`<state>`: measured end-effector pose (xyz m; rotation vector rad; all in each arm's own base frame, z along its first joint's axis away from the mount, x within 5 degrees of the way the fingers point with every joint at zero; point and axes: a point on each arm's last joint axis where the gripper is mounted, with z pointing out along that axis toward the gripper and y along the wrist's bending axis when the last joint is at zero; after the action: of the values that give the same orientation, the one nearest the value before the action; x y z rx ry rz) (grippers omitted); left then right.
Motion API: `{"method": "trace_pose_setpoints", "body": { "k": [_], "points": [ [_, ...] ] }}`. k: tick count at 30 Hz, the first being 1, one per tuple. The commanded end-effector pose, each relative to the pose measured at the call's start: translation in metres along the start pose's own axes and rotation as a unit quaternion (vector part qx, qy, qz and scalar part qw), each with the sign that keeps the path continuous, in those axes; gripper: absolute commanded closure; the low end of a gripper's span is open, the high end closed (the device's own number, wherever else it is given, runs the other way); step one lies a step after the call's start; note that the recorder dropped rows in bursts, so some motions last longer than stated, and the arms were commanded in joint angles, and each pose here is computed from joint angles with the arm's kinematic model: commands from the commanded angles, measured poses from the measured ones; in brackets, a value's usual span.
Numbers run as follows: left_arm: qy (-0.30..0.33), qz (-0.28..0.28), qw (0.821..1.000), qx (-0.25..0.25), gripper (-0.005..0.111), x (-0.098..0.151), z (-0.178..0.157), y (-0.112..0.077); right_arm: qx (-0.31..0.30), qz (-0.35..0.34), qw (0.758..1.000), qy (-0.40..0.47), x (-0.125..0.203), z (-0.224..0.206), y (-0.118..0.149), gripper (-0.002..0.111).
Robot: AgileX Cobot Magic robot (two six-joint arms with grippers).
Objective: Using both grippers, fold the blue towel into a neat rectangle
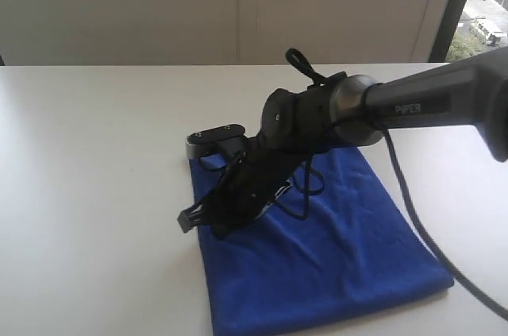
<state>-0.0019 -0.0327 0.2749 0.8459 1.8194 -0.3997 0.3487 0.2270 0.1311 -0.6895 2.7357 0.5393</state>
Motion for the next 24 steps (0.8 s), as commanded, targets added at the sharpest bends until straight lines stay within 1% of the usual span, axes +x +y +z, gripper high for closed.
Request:
{"method": "trace_pose_setpoints", "body": {
  "k": [1,4,7,8,10,13,14,16,21,24],
  "points": [
    [-0.004,-0.003,1.000,0.005,0.107,0.001,0.000,-0.001,-0.017,0.032,0.998,-0.055,-0.018,-0.001,0.011,0.108],
    [-0.004,-0.003,1.000,0.005,0.107,0.001,0.000,-0.001,-0.023,0.019,0.996,-0.081,-0.035,-0.015,0.016,0.108],
    [-0.004,-0.003,1.000,0.005,0.107,0.001,0.000,-0.001,-0.015,-0.005,0.995,-0.103,-0.048,-0.034,0.014,0.108],
    [-0.004,-0.003,1.000,0.005,0.107,0.001,0.000,-0.001,0.001,-0.024,0.994,-0.106,-0.051,-0.042,0.010,0.108],
    [-0.004,-0.003,1.000,0.005,0.107,0.001,0.000,-0.001,0.029,-0.041,0.994,-0.100,-0.052,-0.052,-0.002,0.108],
    [-0.004,-0.003,1.000,0.005,0.107,0.001,0.000,-0.001,0.071,-0.027,0.995,-0.066,-0.047,-0.057,-0.025,0.108],
    [-0.004,-0.003,1.000,0.005,0.107,0.001,0.000,-0.001,0.091,-0.020,0.995,-0.038,-0.042,-0.054,-0.037,0.108],
    [-0.004,-0.003,1.000,0.005,0.107,0.001,0.000,-0.001,0.094,-0.010,0.996,0.001,-0.034,-0.042,-0.048,0.108],
    [-0.004,-0.003,1.000,0.005,0.107,0.001,0.000,-0.001,0.081,0.012,0.996,0.035,-0.024,-0.005,-0.056,0.108],
    [-0.004,-0.003,1.000,0.005,0.107,0.001,0.000,-0.001,0.078,0.017,0.996,0.051,-0.020,0.005,-0.059,0.108]
  ]
}}
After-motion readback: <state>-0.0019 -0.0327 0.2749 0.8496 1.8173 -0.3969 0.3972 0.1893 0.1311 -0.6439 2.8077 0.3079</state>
